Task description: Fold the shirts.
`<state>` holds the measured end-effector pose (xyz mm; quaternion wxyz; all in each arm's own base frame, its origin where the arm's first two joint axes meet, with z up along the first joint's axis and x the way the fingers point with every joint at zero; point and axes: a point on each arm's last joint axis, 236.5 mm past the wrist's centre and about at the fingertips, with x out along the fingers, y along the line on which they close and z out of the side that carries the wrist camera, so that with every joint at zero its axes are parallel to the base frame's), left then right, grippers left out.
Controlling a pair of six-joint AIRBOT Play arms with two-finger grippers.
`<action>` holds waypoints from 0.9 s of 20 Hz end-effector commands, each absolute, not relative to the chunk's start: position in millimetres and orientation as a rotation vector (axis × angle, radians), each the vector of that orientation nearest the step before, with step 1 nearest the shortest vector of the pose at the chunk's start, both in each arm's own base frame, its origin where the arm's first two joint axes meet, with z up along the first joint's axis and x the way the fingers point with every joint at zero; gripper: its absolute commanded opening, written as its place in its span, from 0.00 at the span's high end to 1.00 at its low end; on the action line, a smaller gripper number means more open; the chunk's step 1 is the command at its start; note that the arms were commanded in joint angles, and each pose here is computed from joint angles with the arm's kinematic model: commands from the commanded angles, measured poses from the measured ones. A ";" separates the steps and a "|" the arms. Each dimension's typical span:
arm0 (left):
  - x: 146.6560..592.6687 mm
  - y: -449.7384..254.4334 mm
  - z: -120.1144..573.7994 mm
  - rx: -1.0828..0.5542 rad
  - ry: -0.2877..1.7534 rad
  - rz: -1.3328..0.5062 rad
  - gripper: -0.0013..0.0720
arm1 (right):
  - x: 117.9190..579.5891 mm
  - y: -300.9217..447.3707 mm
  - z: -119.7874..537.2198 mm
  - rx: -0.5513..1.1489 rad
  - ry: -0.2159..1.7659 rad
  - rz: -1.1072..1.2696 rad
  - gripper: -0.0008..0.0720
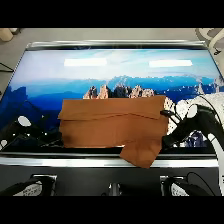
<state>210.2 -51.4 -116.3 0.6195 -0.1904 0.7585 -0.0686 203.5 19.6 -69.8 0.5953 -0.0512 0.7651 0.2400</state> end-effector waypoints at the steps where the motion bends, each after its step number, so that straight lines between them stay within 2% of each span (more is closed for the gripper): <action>1: 214.7 -51.8 -116.6 -0.425 1.721 -0.175 0.95 | 187.1 43.7 -89.8 0.019 1.764 0.555 0.24; 7: 219.4 -52.9 -108.7 -0.424 1.685 -0.183 0.95 | 180.3 66.5 -111.3 0.162 1.728 0.532 0.28; 8: 219.5 -52.9 -108.6 -0.424 1.684 -0.183 0.95 | 181.3 66.8 -114.0 0.170 1.721 0.518 0.33; 10: 219.4 -52.9 -108.5 -0.424 1.684 -0.183 0.95 | 186.0 64.9 -118.1 0.164 1.698 0.501 0.35; 12: 219.4 -52.9 -108.5 -0.424 1.684 -0.183 0.95 | 192.2 63.5 -119.8 0.158 1.674 0.488 0.72; 13: 219.4 -52.8 -108.6 -0.423 1.684 -0.182 0.95 | 194.4 63.0 -119.2 0.150 1.666 0.490 0.95; 18: 245.2 -48.5 -91.8 -0.381 1.592 -0.203 0.95 | 222.0 60.9 -83.8 0.027 1.597 0.622 0.96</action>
